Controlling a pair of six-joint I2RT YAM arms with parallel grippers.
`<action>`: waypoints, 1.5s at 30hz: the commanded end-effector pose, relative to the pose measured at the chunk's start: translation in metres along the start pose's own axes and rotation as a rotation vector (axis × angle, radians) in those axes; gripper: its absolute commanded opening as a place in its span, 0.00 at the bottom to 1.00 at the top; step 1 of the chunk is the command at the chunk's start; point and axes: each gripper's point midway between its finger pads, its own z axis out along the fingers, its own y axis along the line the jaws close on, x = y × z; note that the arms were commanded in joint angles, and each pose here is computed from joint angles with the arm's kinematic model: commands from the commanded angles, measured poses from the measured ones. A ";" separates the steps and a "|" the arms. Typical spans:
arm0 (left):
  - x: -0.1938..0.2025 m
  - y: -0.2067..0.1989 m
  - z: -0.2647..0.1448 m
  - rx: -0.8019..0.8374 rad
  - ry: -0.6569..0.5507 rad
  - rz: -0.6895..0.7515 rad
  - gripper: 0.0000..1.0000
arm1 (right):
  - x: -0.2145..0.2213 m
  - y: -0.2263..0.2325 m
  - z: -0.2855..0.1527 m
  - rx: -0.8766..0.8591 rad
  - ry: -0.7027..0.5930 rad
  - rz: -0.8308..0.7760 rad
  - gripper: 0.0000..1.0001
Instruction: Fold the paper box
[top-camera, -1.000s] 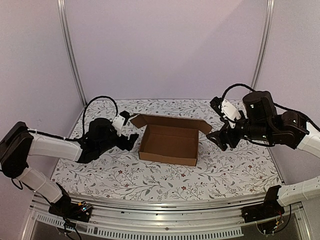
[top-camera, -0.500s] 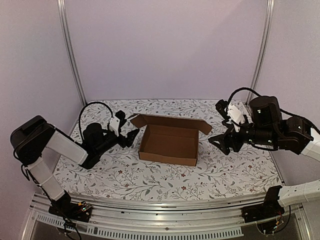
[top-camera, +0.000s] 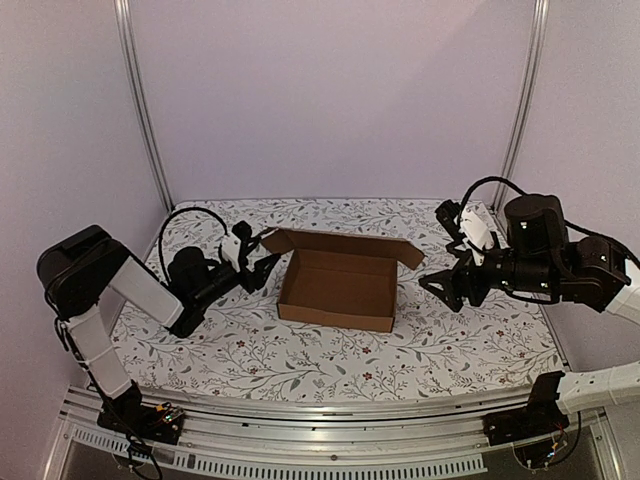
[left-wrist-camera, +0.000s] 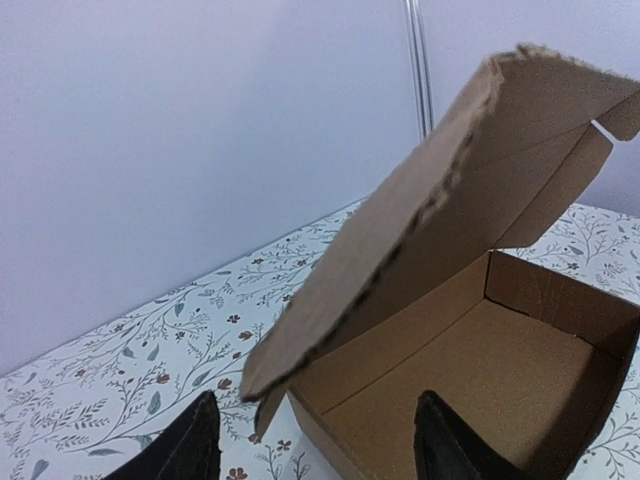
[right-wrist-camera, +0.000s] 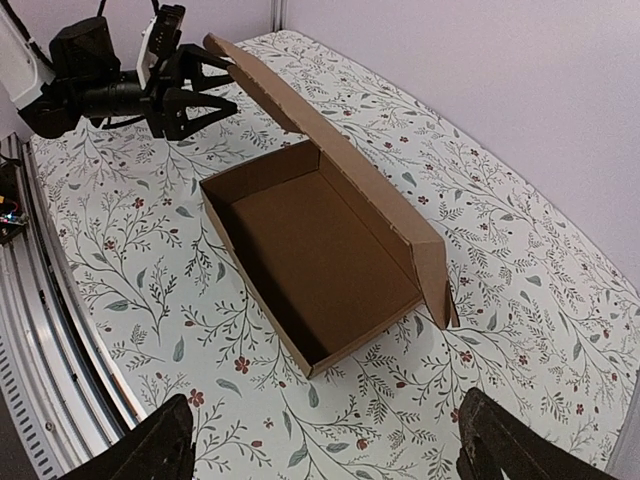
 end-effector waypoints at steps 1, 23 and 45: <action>-0.023 0.008 0.006 -0.009 -0.094 0.040 0.63 | 0.007 0.000 -0.001 -0.003 0.011 0.030 0.90; -0.006 0.008 0.007 0.005 -0.040 0.047 0.08 | 0.000 -0.005 0.000 0.021 0.009 0.034 0.91; -0.024 0.012 0.002 0.009 0.074 0.004 0.00 | 0.030 -0.078 0.051 0.186 -0.021 0.304 0.90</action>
